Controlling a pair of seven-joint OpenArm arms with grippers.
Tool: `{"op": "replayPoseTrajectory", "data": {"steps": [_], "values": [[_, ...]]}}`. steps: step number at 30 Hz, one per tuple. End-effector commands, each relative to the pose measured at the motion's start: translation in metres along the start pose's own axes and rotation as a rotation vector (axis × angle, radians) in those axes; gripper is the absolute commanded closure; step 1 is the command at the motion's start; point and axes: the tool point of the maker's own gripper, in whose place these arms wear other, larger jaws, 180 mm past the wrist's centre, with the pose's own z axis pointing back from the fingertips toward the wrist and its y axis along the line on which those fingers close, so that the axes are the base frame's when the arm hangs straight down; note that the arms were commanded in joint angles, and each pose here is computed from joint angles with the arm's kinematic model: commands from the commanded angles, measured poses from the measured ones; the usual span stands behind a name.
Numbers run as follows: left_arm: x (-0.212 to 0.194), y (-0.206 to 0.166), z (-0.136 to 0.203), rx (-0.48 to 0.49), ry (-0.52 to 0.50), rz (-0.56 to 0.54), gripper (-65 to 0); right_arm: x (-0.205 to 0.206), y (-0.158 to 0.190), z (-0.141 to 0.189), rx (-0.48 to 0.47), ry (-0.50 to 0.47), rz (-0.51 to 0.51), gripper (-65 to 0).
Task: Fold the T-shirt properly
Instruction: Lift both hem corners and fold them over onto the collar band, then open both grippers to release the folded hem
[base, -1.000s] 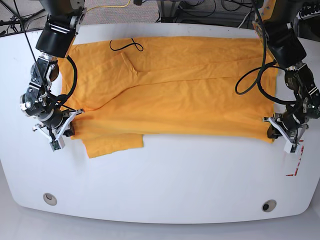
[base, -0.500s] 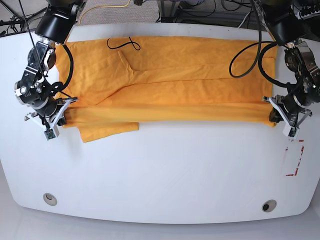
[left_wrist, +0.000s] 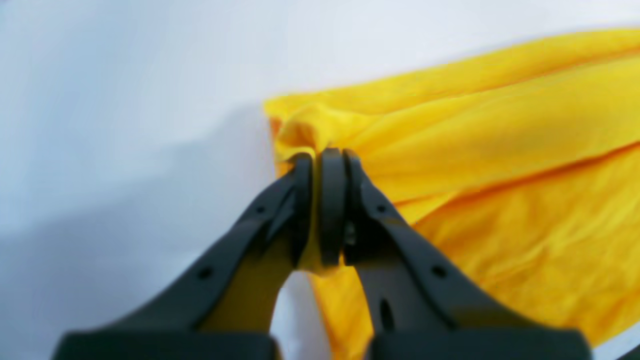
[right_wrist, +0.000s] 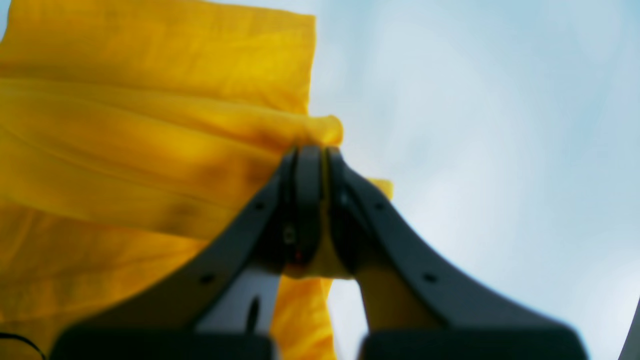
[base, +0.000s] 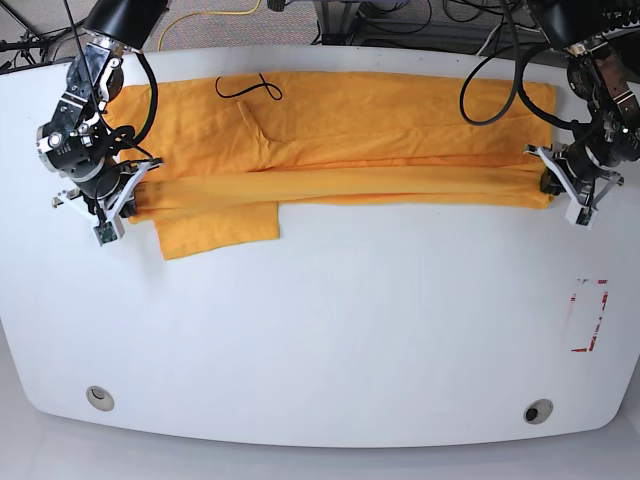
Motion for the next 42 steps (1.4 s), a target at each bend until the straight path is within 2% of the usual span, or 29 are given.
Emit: {"op": "replayPoseTrajectory", "data": {"steps": [1, 13, 23, 26, 29, 30, 31, 32, 33, 34, 35, 38, 42], "values": [[0.001, 0.010, 0.009, 0.036, -0.006, -0.020, 0.0, -0.003, 0.000, 0.008, -0.021, -0.002, 0.014, 0.0], [-0.031, 0.012, 0.018, 0.043, 0.073, -0.041, 0.0, -0.036, 0.028, 0.015, 0.022, 0.057, -0.001, 0.0], [-0.049, 0.009, 0.020, 0.039, 0.116, -0.048, 0.0, -0.061, 0.034, 0.019, 0.031, 0.107, -0.034, -0.2], [-0.051, 0.013, 0.022, 0.044, 0.131, -0.066, -1.4, -0.066, 0.036, 0.019, 0.034, 0.118, -0.037, -3.2], [-0.050, 0.005, 0.019, 0.016, 0.145, -0.107, -12.2, -0.066, 0.038, 0.020, 0.036, 0.117, -0.038, -14.9], [-0.049, 0.004, 0.018, 0.010, 0.150, -0.124, -18.5, -0.065, 0.038, 0.020, 0.036, 0.115, -0.038, -20.9], [-0.048, 0.003, 0.018, 0.009, 0.152, -0.129, -21.9, -0.065, 0.038, 0.021, 0.036, 0.113, -0.037, -24.4], [-0.046, 0.006, 0.020, 0.016, 0.150, -0.140, -32.5, -0.061, 0.037, 0.023, 0.028, 0.103, -0.031, -34.1], [-0.044, 0.008, 0.022, 0.024, 0.143, -0.140, -39.3, -0.058, 0.036, 0.024, 0.022, 0.092, -0.027, -41.1], [-0.042, 0.009, 0.023, 0.029, 0.138, -0.140, -42.4, -0.056, 0.035, 0.025, 0.019, 0.088, -0.024, -44.1], [-0.038, 0.011, 0.026, 0.042, 0.125, -0.144, -50.1, -0.052, 0.035, 0.029, 0.012, 0.077, -0.014, -51.7], [-0.032, 0.012, 0.031, 0.058, 0.123, -0.162, -54.7, -0.039, 0.034, 0.034, -0.003, 0.038, -0.002, -61.8], [-0.013, 0.015, 0.040, 0.093, 0.111, -0.193, -53.3, -0.023, 0.038, 0.037, -0.009, -0.010, -0.007, -62.1]]}}
